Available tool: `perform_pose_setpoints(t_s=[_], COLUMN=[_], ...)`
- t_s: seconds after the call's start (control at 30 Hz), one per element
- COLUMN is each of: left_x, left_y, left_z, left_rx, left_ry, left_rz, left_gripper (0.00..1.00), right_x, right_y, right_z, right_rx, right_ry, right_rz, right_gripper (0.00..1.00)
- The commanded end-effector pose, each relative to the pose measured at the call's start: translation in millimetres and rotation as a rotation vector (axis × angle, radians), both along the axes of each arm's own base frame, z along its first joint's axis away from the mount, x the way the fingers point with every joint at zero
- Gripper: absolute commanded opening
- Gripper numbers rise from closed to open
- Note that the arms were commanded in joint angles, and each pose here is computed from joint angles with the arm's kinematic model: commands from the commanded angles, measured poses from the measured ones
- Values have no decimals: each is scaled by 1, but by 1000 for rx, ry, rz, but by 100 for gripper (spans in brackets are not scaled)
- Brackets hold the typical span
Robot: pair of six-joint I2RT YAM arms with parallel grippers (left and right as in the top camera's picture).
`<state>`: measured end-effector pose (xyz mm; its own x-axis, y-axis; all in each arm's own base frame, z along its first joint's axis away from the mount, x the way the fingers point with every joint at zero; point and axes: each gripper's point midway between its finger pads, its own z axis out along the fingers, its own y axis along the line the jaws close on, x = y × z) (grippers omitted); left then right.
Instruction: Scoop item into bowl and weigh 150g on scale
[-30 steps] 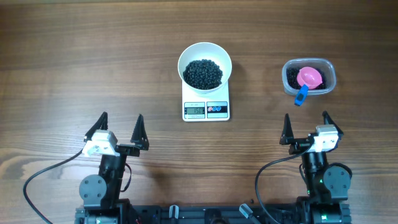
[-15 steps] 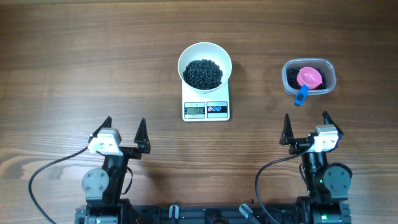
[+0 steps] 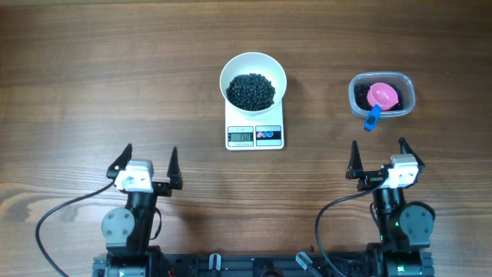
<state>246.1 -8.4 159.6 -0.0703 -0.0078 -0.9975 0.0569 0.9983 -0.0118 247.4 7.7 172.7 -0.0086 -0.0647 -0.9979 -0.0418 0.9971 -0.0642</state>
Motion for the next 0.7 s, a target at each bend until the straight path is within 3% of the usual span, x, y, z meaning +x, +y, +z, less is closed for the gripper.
perform_pose_setpoints(t_s=[0.0, 0.67], left_x=[0, 0], left_y=[19, 12], left_z=[-3, -3], left_rx=[-50, -42], left_ry=[4, 7], left_rz=[105, 70], left_gripper=[100, 100], right_x=[-1, -1], right_y=[3, 3], right_z=[3, 3], right_rx=[12, 13], right_ry=[-13, -13], right_rz=[16, 16], right_gripper=[100, 100])
